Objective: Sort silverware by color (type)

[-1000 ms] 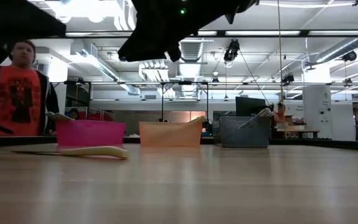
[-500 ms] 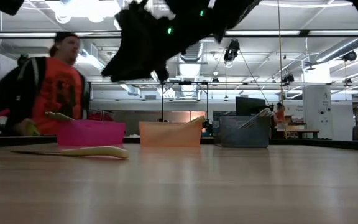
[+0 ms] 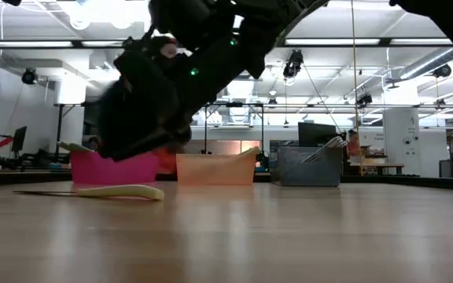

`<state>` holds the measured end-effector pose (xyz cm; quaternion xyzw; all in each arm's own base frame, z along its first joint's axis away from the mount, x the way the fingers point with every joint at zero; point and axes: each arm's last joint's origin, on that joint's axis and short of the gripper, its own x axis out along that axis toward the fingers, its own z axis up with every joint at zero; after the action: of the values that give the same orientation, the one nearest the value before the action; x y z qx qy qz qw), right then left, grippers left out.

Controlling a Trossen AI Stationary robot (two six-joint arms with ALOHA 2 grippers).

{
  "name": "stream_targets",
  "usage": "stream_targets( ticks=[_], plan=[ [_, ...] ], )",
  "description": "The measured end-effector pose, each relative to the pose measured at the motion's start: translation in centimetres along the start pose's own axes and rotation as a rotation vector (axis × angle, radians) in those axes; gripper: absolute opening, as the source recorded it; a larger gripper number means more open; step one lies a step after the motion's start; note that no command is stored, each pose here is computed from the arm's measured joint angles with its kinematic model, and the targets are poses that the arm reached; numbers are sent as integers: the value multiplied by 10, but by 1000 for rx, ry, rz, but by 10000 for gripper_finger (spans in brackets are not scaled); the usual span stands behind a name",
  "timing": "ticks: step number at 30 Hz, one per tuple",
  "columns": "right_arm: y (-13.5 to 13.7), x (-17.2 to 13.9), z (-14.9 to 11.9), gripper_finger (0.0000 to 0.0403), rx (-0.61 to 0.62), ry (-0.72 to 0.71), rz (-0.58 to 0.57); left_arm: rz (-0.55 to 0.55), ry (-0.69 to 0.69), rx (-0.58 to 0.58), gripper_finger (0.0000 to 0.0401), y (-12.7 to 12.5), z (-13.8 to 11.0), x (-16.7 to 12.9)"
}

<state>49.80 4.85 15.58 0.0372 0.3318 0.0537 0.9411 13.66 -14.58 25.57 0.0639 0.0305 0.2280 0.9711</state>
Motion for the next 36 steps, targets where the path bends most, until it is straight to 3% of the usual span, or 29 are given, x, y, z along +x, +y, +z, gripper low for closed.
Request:
stream_targets(
  ticks=[5, 13, 28, 36],
  plan=[
    [5, 5, -7, 155, -19, 157, -6, 9, -4, -6, 0, 5, 4, -1],
    [11, 5, -21, 155, 32, 278, -14, 9, -6, 43, 0, 7, 6, -1],
    [12, 9, -30, 152, 29, 283, -61, 9, -12, 99, 0, 7, 20, -1],
    [8, 12, -35, 103, 22, 281, -72, 9, -12, 96, 0, 7, 22, -1]
  ],
)
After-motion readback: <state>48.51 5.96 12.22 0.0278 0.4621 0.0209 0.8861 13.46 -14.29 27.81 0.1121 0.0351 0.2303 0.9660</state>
